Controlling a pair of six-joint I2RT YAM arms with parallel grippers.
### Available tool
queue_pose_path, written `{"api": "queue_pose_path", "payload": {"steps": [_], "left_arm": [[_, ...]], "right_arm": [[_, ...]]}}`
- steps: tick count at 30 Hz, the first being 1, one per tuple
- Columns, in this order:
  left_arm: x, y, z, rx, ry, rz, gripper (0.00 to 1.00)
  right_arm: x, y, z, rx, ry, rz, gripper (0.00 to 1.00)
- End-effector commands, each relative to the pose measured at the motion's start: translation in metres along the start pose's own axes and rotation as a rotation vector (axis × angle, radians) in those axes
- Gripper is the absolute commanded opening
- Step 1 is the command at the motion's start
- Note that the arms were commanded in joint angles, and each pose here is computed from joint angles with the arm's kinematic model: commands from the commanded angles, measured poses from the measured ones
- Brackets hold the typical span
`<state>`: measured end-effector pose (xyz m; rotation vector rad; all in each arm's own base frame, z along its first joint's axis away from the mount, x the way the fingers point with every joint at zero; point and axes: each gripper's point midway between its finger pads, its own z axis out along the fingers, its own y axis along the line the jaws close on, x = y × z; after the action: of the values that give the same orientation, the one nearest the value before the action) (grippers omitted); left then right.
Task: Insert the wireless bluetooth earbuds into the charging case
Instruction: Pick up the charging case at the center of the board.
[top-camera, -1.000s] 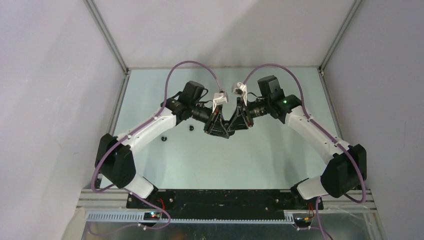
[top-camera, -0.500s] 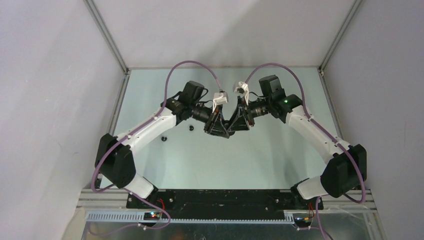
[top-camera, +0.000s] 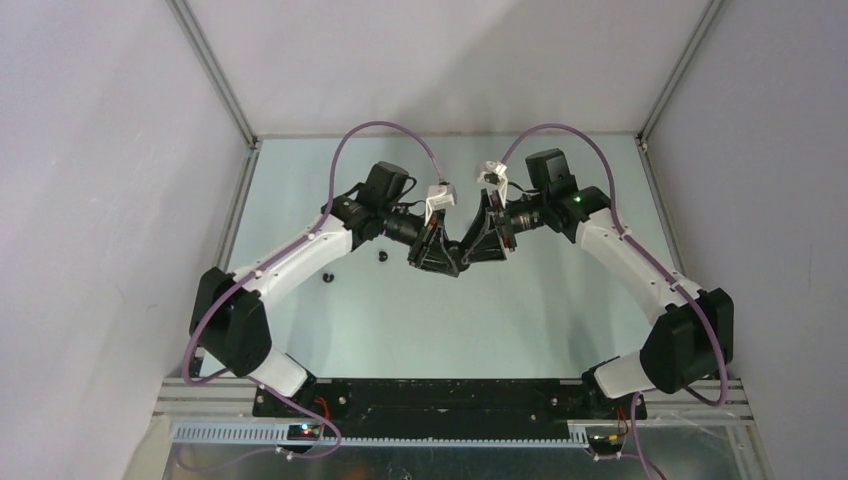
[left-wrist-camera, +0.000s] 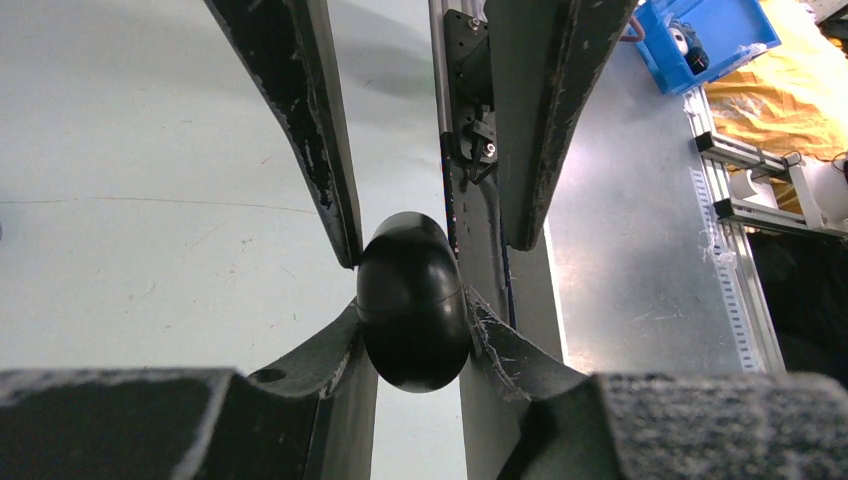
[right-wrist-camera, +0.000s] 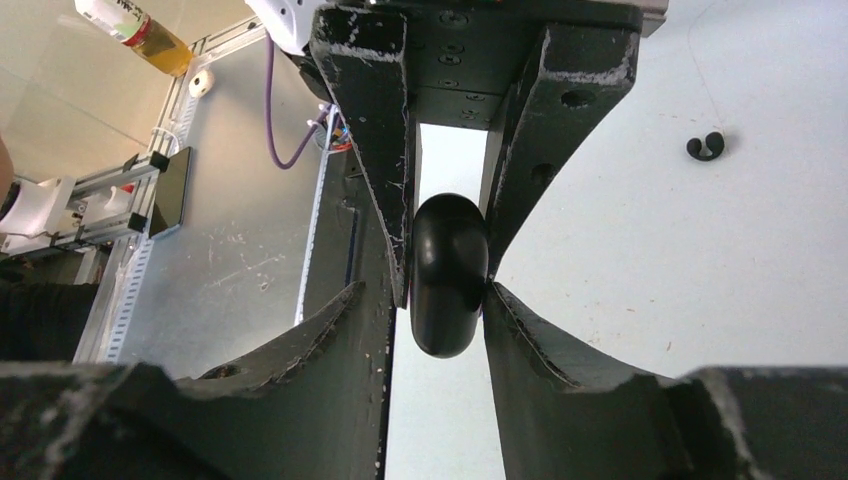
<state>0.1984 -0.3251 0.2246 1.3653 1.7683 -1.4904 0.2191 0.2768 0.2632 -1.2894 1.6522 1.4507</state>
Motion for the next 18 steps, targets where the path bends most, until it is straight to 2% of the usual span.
{"api": "queue_pose_path", "payload": {"steps": [1,18], "left_arm": [[-0.026,-0.019,-0.007,0.029,-0.042,0.099,0.09],[-0.027,-0.028,-0.01,0.053,-0.046,0.123,0.09]], "right_arm": [[0.003,0.005,0.001,-0.05,-0.001,-0.002,0.49],[0.013,0.007,0.004,-0.094,0.01,-0.003,0.42]]}}
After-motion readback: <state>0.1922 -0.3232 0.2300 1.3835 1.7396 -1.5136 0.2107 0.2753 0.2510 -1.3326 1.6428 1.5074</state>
